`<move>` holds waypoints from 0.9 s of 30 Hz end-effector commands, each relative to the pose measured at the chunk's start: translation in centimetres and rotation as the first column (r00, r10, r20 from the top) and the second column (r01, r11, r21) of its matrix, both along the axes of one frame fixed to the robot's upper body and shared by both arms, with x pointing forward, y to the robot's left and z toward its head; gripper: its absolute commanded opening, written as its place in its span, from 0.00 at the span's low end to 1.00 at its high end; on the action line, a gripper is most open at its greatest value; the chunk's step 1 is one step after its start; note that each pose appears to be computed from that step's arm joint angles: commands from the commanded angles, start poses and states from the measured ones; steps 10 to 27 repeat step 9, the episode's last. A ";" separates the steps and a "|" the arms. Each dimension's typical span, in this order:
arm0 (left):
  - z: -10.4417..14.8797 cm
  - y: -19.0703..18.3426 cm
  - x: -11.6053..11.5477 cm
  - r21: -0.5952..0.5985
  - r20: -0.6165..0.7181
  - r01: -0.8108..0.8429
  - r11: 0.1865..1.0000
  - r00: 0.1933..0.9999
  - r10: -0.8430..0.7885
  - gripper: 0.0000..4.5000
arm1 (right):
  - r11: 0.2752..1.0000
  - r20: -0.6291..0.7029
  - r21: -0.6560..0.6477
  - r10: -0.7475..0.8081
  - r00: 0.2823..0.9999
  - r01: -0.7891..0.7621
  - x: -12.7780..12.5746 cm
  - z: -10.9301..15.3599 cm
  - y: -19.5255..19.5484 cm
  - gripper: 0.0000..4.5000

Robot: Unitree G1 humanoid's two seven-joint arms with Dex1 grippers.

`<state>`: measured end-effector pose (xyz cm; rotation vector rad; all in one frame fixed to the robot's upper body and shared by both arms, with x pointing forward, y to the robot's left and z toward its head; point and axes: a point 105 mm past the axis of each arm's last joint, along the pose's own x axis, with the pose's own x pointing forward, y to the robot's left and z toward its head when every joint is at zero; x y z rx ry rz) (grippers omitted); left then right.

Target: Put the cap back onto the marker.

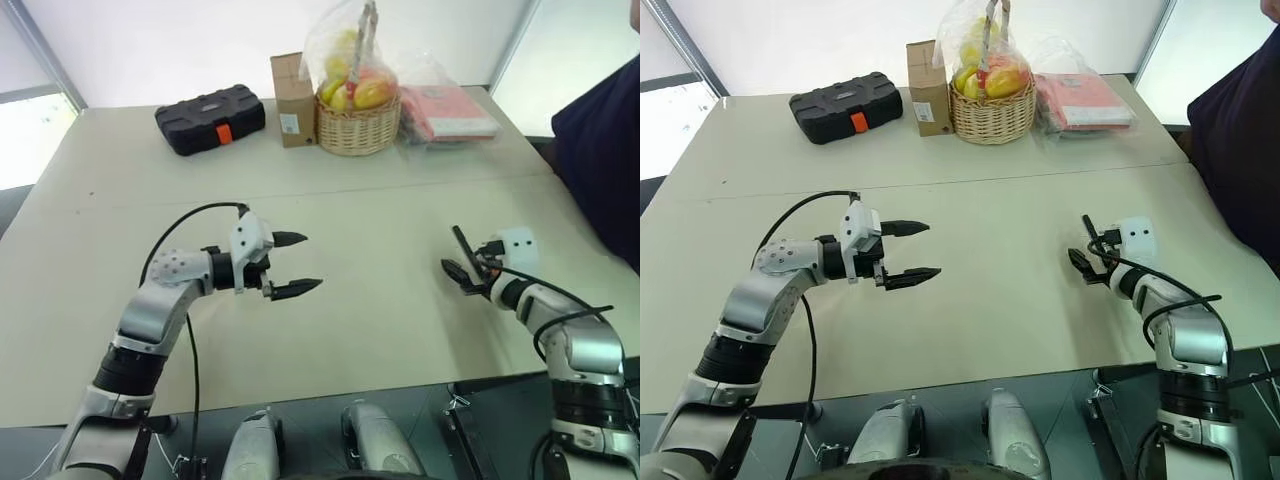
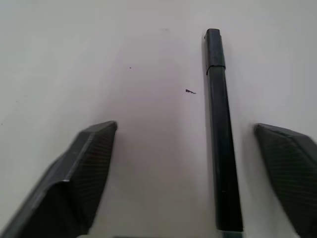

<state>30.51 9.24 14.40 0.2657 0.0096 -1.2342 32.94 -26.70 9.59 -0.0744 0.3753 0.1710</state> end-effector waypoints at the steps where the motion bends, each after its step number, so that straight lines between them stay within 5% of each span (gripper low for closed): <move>1: 0.9 -0.4 -0.1 -0.010 0.026 0.031 0.999 0.999 -0.030 1.00 | 0.994 0.104 -0.066 0.096 0.990 -0.090 -0.3 4.4 0.7 0.99; 9: 0.7 -0.6 0.2 -0.024 0.009 0.044 0.999 0.999 -0.044 1.00 | 0.909 0.035 -0.201 0.378 0.925 -0.364 -5.6 9.2 2.9 0.99; 27: 0.7 -0.6 0.2 -0.024 0.009 0.044 0.999 0.999 -0.044 1.00 | 0.909 0.035 -0.201 0.378 0.925 -0.364 -5.6 9.2 2.9 0.99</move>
